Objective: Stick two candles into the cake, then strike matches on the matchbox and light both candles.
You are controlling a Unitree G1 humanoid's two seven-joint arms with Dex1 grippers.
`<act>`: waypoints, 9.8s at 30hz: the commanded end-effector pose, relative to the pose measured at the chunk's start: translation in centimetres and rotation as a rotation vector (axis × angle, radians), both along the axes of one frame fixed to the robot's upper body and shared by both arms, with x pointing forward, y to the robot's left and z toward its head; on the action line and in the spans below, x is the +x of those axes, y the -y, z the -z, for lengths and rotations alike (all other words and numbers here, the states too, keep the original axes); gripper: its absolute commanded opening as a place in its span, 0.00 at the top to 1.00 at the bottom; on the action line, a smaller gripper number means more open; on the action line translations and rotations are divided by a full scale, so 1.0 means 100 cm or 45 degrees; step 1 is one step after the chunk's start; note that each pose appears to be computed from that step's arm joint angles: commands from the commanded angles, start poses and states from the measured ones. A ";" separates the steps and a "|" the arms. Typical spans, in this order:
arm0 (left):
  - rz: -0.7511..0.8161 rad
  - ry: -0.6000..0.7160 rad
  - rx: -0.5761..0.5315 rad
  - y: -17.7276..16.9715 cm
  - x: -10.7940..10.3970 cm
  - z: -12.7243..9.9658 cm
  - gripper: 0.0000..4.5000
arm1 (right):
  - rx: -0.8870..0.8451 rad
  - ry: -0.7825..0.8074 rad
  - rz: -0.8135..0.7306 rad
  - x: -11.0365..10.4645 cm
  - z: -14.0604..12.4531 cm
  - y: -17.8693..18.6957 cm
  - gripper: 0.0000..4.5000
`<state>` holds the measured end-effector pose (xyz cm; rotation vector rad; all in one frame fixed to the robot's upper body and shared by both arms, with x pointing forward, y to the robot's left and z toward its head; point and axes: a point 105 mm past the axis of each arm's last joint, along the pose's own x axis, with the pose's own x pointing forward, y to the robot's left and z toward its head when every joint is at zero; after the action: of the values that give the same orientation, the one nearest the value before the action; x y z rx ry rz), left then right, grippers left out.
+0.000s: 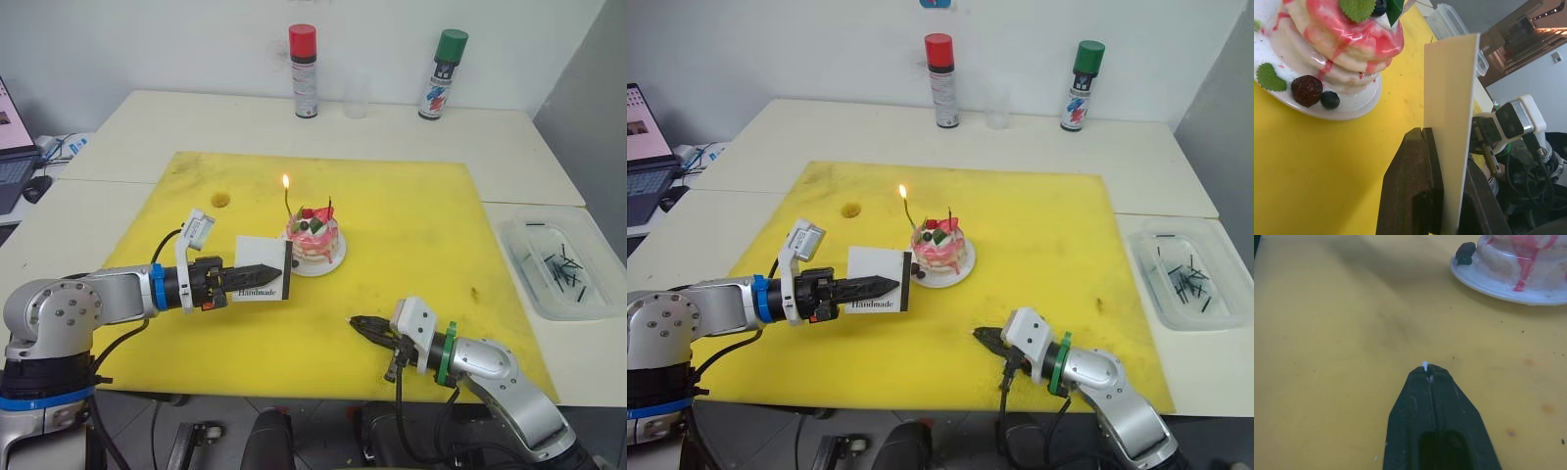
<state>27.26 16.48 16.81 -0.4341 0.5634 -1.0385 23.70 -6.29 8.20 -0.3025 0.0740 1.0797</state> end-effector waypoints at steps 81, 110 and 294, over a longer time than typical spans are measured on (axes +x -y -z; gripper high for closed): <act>0.340 0.085 -0.108 0.038 -0.002 -0.016 1.00 | -0.106 0.485 -0.469 0.004 -0.117 -0.031 1.00; 0.355 0.089 -0.111 0.041 -0.005 -0.019 1.00 | -0.192 0.529 -0.421 0.030 -0.097 -0.032 1.00; -0.209 0.750 0.844 -0.105 -0.007 -0.052 0.00 | -0.396 0.306 -0.057 0.014 -0.166 0.106 0.00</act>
<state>26.43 26.53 20.13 0.2953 0.4118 -0.7171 25.38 -16.40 23.10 -0.6643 0.0756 1.0791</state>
